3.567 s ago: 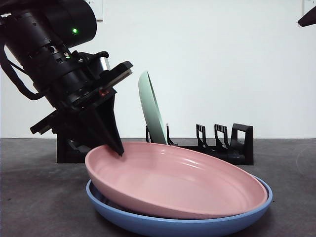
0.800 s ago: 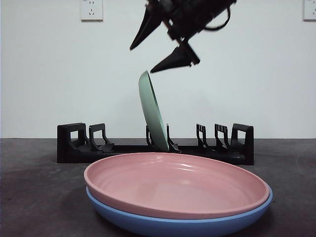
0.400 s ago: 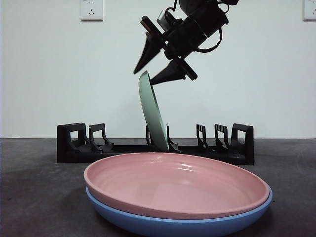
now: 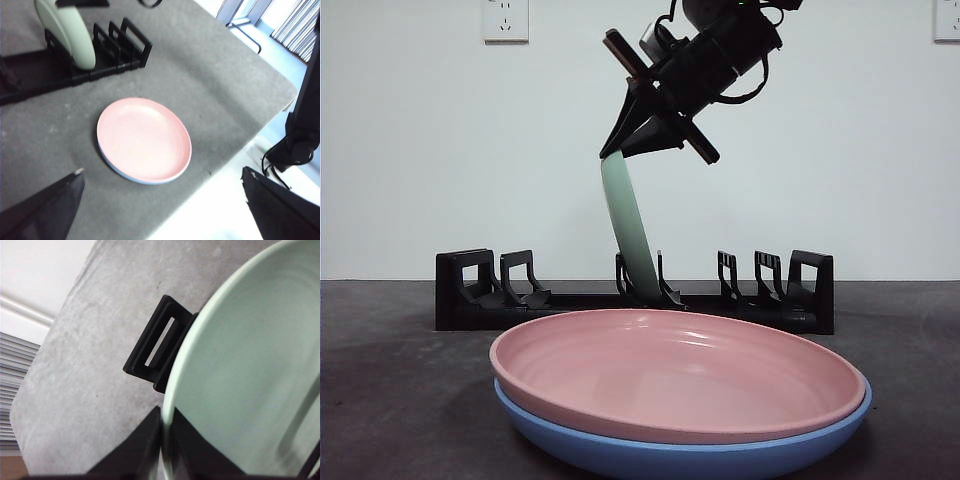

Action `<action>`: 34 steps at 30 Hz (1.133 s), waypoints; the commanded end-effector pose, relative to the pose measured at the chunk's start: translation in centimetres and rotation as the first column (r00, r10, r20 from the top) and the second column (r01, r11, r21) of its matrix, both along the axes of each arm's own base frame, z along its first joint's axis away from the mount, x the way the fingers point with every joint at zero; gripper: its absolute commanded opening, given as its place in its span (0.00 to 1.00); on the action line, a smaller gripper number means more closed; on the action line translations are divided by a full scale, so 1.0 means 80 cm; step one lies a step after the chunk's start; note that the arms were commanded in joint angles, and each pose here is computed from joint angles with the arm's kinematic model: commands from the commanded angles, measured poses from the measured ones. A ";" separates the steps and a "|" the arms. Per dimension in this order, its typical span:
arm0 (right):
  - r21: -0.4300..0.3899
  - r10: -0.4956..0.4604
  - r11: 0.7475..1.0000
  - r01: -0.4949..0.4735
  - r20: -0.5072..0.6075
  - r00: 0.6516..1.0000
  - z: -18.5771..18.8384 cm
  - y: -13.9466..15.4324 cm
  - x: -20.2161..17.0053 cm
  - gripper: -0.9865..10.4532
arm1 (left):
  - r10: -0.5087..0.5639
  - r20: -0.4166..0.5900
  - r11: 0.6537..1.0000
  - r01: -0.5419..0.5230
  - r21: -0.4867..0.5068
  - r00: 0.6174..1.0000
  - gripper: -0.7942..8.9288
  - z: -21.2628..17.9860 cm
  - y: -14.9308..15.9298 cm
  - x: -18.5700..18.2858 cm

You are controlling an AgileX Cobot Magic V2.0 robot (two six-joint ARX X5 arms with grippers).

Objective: Place the plate

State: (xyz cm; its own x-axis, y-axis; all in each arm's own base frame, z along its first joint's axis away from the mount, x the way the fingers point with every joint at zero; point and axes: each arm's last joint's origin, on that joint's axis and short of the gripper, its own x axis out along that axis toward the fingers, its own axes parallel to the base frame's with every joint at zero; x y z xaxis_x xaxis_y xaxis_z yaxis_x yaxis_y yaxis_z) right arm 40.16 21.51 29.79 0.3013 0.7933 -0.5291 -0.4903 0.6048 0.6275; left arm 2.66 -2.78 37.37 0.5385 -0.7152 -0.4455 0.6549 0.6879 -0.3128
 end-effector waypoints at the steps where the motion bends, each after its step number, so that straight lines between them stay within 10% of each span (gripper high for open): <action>1: 0.064 0.027 0.997 -0.031 0.071 0.997 0.048 -0.002 -0.016 0.09 | -0.009 0.018 1.000 0.009 -0.002 1.000 0.60 0.006 0.001 -0.003; 9: 0.047 0.095 0.994 -0.103 0.153 0.984 0.124 -0.034 -0.082 0.09 | -0.017 0.027 1.000 0.016 0.008 0.999 0.60 0.005 0.001 -0.003; 18: -0.163 0.166 0.977 -0.135 0.193 0.967 0.173 -0.078 -0.179 0.09 | -0.017 0.029 1.000 0.017 0.009 0.999 0.60 0.005 0.001 -0.003; 34: -0.404 0.386 0.870 -0.282 0.204 0.900 0.141 -0.074 -0.322 0.09 | -0.022 0.062 1.000 0.022 0.001 0.998 0.60 0.008 0.000 -0.001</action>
State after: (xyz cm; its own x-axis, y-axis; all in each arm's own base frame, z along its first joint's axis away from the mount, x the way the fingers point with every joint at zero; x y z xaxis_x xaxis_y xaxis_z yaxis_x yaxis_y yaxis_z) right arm 14.74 15.16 41.24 0.2222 0.6381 -0.7372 -0.7964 0.5550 0.2403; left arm 2.70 -2.81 37.47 0.5430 -0.7181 -0.4352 0.6699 0.6830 -0.2912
